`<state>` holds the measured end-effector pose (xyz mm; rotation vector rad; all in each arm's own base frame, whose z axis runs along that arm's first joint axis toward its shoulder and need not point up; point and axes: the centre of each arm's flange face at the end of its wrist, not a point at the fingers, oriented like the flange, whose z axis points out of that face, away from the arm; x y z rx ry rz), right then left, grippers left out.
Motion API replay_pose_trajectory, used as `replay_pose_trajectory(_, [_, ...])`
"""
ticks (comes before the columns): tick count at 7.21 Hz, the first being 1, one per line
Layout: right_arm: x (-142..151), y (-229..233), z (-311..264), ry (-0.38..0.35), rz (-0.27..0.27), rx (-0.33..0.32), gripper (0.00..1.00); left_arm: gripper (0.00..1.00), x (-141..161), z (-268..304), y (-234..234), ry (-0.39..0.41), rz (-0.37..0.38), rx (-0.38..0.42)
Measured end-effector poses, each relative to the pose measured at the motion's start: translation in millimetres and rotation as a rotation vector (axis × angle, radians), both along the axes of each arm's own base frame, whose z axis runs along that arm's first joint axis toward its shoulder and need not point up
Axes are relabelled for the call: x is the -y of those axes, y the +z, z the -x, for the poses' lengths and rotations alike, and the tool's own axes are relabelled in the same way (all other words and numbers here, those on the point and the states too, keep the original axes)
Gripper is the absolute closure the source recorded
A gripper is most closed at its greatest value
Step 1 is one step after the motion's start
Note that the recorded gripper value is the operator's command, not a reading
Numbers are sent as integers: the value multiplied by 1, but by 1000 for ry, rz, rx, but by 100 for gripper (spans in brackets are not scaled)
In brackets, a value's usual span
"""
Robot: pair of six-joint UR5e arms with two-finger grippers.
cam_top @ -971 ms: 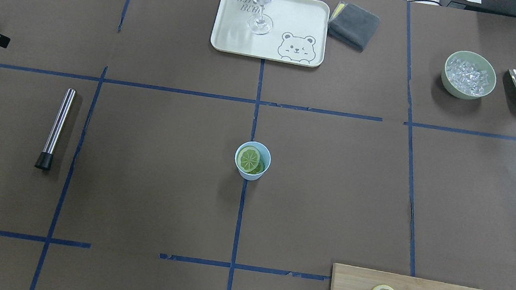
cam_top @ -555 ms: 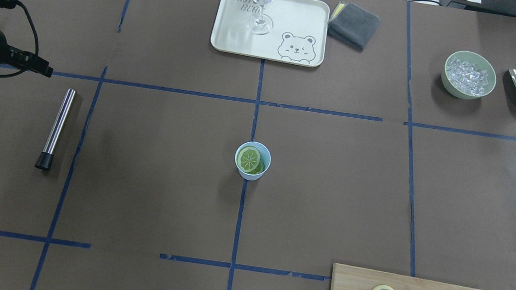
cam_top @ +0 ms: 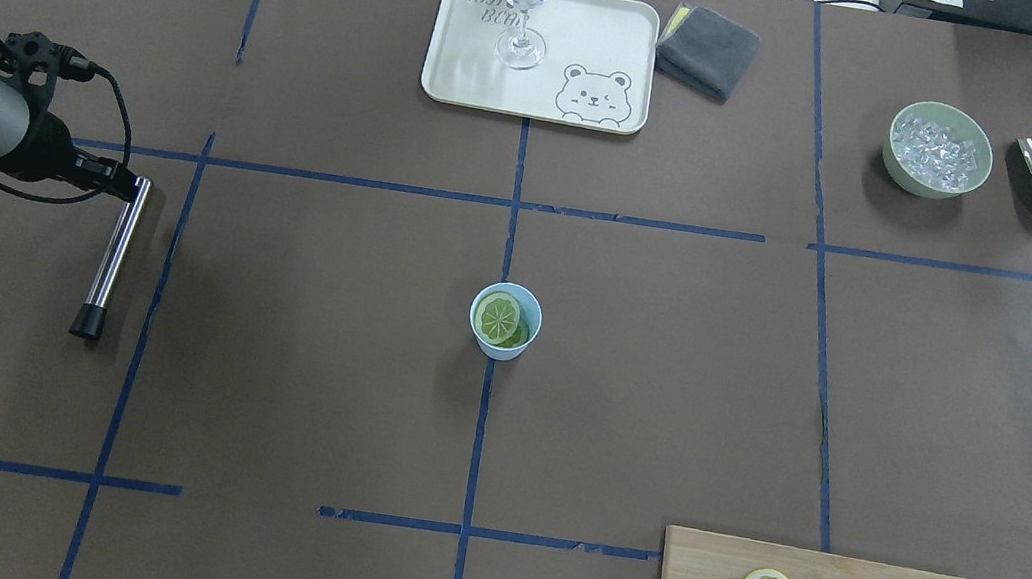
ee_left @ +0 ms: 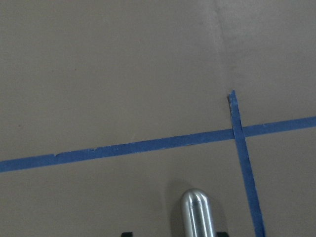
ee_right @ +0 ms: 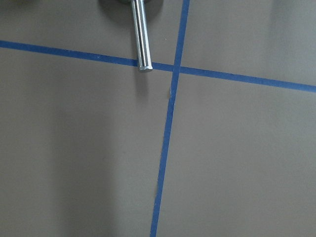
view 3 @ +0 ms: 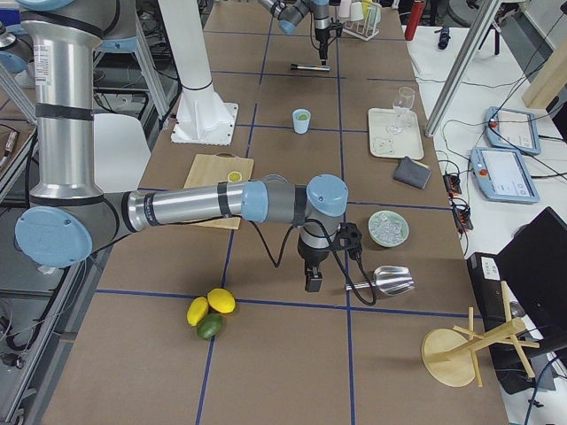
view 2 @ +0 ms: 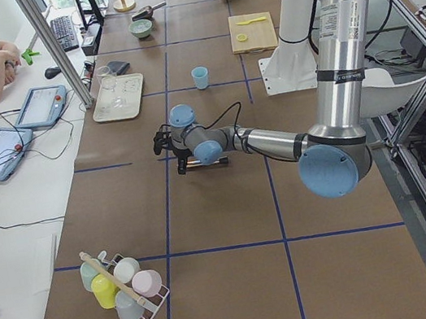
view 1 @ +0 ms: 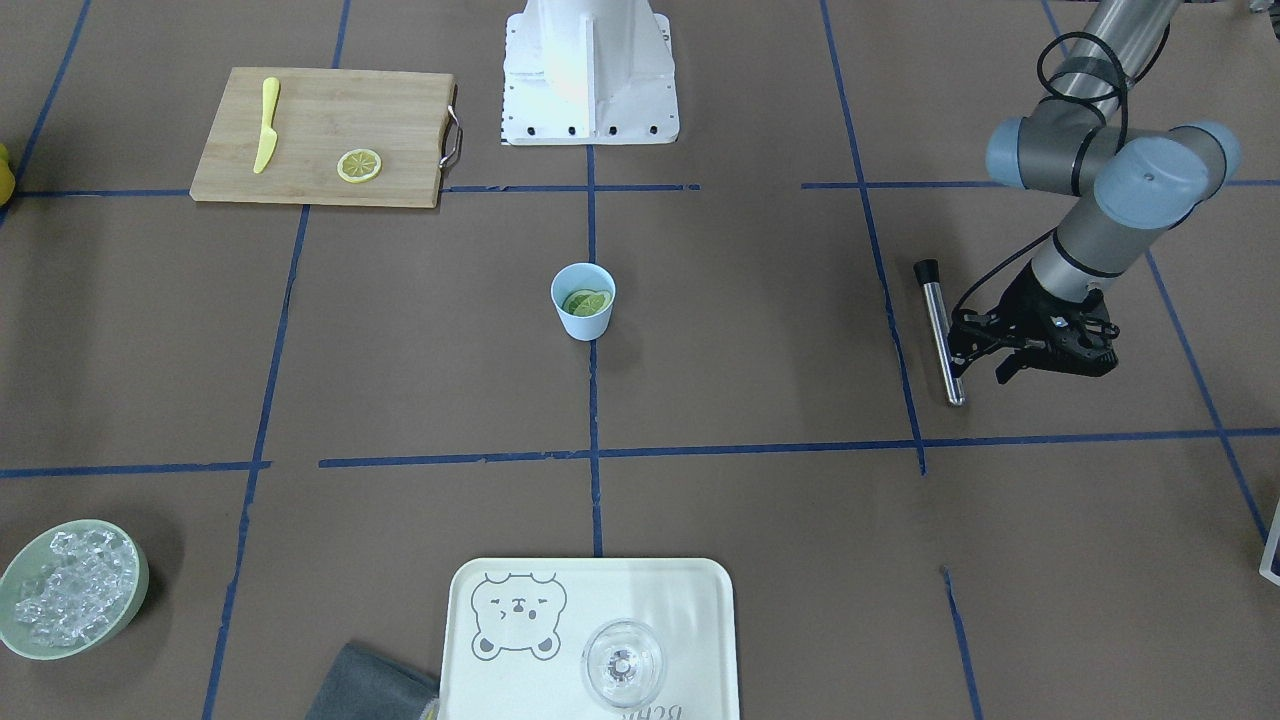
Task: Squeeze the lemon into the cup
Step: 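Grasp the steel muddler upright with the left gripper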
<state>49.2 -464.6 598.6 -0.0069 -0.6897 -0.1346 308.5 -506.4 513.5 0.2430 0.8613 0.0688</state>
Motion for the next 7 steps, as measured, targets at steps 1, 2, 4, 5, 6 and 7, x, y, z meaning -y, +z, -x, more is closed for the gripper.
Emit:
replay_pose_trajectory(1, [0, 1, 0, 0, -1, 0, 0, 36, -3, -8, 1, 7, -3, 7])
replay_pose_trajectory(2, [0, 3, 0, 0, 2, 0, 0, 36, -6, -14, 2, 13, -5, 13])
replay_pose_trajectory(4, [0, 5, 0, 0, 7, 0, 0, 36, -8, -20, 2, 19, -9, 17])
replay_pose_trajectory(5, [0, 6, 0, -1, 8, -1, 0, 36, -9, -25, 3, 23, -12, 22])
replay_pose_trajectory(6, [0, 6, 0, -1, 8, -1, 0, 49, -9, -29, 3, 23, -14, 26])
replay_pose_trajectory(7, [1, 6, 0, -1, 8, 0, 0, 99, -8, -30, 2, 23, -17, 26])
